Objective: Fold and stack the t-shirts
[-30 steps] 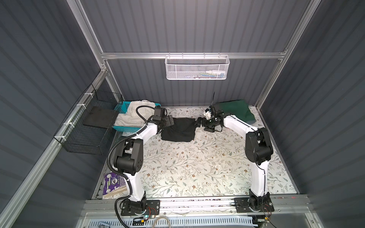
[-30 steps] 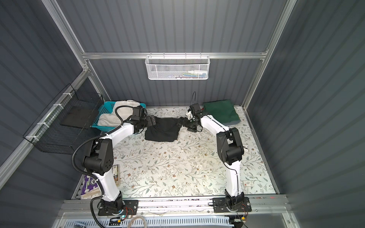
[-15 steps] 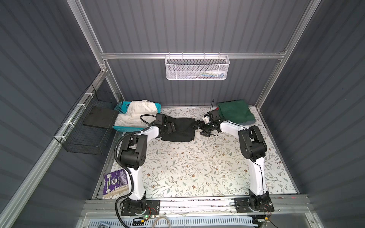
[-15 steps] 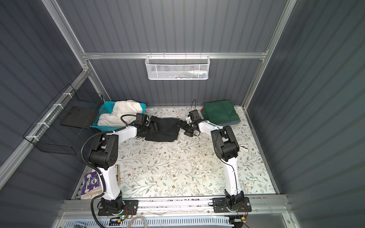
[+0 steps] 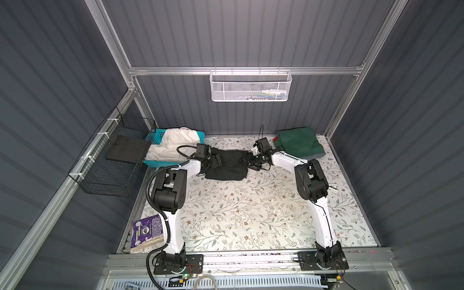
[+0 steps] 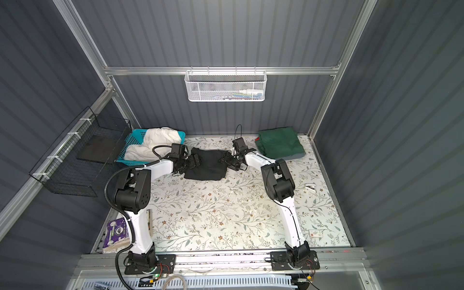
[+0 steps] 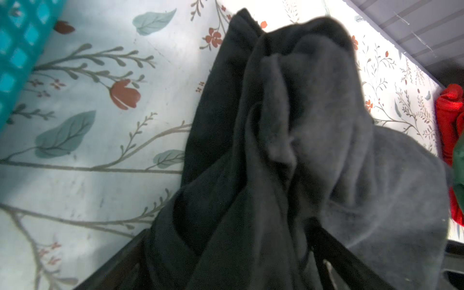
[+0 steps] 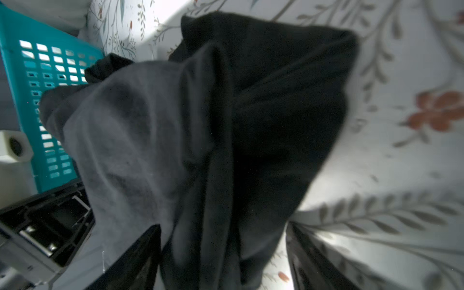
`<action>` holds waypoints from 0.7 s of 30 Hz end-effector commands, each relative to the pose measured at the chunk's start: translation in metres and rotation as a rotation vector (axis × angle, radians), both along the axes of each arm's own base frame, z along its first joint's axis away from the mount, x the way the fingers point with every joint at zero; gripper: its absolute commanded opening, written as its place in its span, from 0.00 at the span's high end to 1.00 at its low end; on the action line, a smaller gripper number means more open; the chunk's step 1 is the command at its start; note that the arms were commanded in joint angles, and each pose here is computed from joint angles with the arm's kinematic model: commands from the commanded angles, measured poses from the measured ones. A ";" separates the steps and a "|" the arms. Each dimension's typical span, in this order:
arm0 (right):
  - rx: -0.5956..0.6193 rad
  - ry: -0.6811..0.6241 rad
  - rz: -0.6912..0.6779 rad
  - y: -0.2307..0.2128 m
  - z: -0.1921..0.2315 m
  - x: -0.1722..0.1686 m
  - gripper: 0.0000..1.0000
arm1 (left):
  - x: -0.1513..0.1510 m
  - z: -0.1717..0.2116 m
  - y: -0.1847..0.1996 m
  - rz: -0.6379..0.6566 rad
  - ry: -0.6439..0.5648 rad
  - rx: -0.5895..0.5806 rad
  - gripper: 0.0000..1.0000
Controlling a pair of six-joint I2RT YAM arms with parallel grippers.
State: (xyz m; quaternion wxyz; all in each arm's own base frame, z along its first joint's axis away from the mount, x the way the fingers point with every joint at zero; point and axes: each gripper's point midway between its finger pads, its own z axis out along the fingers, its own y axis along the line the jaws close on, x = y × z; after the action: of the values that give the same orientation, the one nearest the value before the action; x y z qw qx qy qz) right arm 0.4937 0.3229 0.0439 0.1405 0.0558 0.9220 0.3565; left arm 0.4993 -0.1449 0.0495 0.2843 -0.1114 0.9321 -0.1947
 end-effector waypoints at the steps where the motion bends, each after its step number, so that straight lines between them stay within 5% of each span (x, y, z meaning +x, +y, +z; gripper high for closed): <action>1: -0.080 0.062 -0.010 -0.003 -0.024 -0.011 0.25 | -0.012 -0.024 0.003 -0.001 0.086 0.004 0.00; 7: -0.096 0.074 0.020 0.009 -0.024 -0.010 0.40 | -0.016 -0.024 0.001 -0.010 0.091 -0.013 0.00; 17: -0.115 0.003 0.046 0.004 0.000 0.003 1.00 | -0.018 0.017 0.000 0.003 0.045 -0.039 0.00; 21: -0.148 -0.029 0.038 -0.015 0.014 0.015 1.00 | -0.020 0.035 0.000 -0.001 0.025 -0.050 0.00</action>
State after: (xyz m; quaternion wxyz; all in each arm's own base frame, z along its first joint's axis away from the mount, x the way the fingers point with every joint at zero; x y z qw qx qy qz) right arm 0.4994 0.3305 0.0502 0.1387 0.0267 0.9376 0.3177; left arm 0.4871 -0.1453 0.0634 0.2706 -0.1162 0.9334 -0.2050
